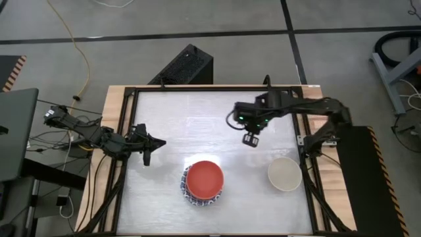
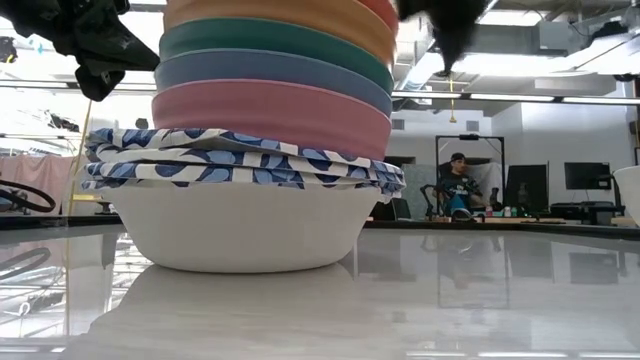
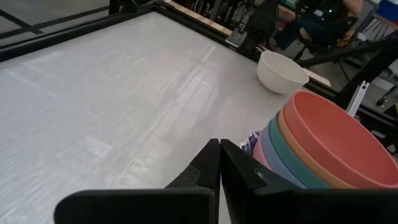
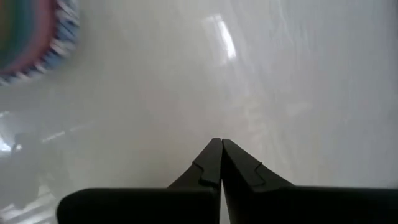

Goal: Nest bowls inside each other
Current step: Stack the white bowl into the orange bowl

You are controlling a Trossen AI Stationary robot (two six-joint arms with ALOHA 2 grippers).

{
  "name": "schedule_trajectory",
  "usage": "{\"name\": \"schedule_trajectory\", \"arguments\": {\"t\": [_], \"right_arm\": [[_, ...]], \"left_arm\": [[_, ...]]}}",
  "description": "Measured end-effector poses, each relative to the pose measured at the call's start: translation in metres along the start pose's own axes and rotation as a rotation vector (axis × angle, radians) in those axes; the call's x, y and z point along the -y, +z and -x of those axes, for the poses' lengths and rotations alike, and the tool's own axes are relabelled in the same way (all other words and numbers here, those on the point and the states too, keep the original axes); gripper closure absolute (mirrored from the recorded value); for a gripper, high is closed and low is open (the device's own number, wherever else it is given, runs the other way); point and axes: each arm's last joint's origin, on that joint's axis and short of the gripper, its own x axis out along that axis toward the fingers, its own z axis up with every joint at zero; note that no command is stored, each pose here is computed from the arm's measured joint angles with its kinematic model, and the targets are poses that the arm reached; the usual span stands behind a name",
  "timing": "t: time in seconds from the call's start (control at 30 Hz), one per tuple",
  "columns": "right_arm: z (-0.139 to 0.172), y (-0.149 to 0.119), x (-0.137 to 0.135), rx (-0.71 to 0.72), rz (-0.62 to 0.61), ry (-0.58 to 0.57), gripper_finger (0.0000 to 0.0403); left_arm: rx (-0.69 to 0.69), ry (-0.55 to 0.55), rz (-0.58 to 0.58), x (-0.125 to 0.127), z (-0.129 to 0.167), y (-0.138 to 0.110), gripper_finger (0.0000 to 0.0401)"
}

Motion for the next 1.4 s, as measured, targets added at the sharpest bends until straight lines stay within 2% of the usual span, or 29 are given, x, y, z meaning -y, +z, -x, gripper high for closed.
{"name": "schedule_trajectory", "arguments": {"t": [0.17, 0.3, 0.5, 0.63, 0.73, 0.87, 1.17, 1.4], "right_arm": [[-0.022, -0.047, 0.015, -0.069, -0.148, -0.008, 0.0337], [-0.037, -0.079, 0.022, -0.121, -0.244, -0.015, 0.0283], [-0.059, -0.108, 0.029, -0.137, -0.36, -0.03, 0.0186], [-0.079, -0.124, 0.032, -0.202, -0.387, -0.051, 0.015], [-0.092, -0.136, 0.033, -0.268, -0.366, -0.06, 0.0144], [-0.096, -0.144, 0.035, -0.276, -0.292, -0.041, 0.0143], [-0.088, -0.148, 0.036, -0.212, -0.064, 0.022, 0.0143], [-0.095, -0.143, 0.025, -0.218, 0.038, 0.055, 0.0143]], "left_arm": [[0.001, 0.002, -0.001, 0.0, 0.0, 0.0, 0.0401], [0.004, 0.007, -0.001, 0.0, 0.0, 0.0, 0.0401], [0.019, 0.03, -0.014, -0.001, 0.0, 0.0, 0.0401], [0.022, 0.041, -0.012, -0.001, 0.0, 0.0, 0.0401], [0.021, 0.041, -0.004, -0.001, 0.0, 0.0, 0.0401], [0.014, 0.046, -0.009, -0.002, 0.0, -0.001, 0.0401], [0.013, 0.048, -0.01, -0.002, 0.0, -0.001, 0.0401], [0.012, 0.048, -0.01, -0.002, 0.0, -0.001, 0.0401]]}}
